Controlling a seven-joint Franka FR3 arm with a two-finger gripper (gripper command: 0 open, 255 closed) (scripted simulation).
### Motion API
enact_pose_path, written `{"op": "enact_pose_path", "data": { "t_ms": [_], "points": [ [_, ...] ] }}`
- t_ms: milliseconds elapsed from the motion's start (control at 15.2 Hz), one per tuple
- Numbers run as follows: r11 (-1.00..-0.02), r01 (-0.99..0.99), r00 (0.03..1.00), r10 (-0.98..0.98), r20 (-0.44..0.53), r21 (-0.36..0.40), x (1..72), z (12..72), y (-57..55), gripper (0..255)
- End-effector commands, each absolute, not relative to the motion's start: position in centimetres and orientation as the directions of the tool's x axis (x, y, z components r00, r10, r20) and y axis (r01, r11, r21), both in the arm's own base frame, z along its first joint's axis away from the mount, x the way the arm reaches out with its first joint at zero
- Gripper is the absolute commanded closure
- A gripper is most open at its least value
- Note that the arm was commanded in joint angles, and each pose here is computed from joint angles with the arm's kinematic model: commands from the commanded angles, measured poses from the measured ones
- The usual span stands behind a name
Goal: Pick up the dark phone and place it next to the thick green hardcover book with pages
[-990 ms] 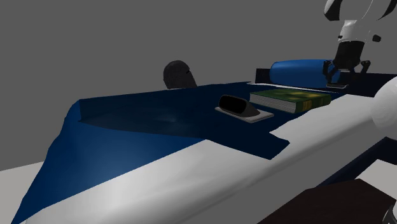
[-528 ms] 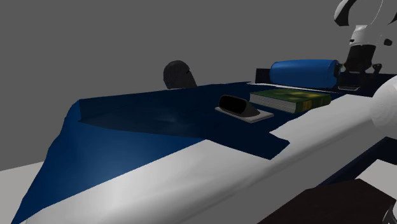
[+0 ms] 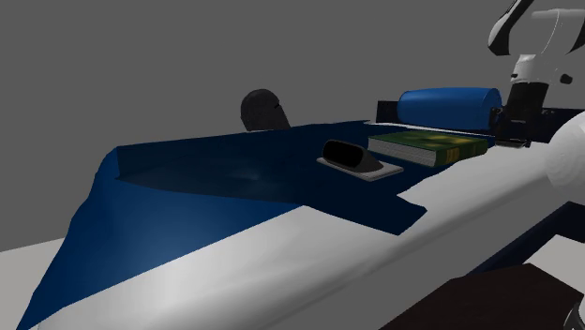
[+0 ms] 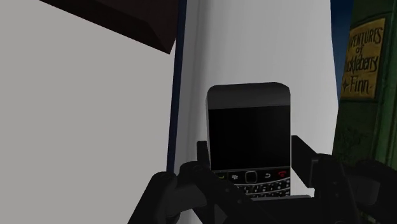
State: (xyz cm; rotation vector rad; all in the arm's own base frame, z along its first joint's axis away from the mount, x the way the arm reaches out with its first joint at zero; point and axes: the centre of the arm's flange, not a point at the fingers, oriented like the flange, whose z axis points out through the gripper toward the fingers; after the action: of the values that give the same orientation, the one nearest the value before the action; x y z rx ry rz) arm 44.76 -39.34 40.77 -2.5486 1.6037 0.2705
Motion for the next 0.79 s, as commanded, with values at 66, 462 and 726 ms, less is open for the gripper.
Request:
{"op": "enact_pose_path", "data": {
  "t_ms": [66, 462, 726],
  "points": [
    [-0.432, -0.902, 0.423, -0.881, -0.212, -0.005, 44.7, 39.1, -39.5, 255],
    [-0.432, -0.902, 0.423, -0.881, -0.212, -0.005, 44.7, 35.9, -39.5, 255],
    [-0.432, -0.902, 0.423, -0.881, -0.212, -0.005, 44.7, 34.8, -39.5, 255]
  ]
}}
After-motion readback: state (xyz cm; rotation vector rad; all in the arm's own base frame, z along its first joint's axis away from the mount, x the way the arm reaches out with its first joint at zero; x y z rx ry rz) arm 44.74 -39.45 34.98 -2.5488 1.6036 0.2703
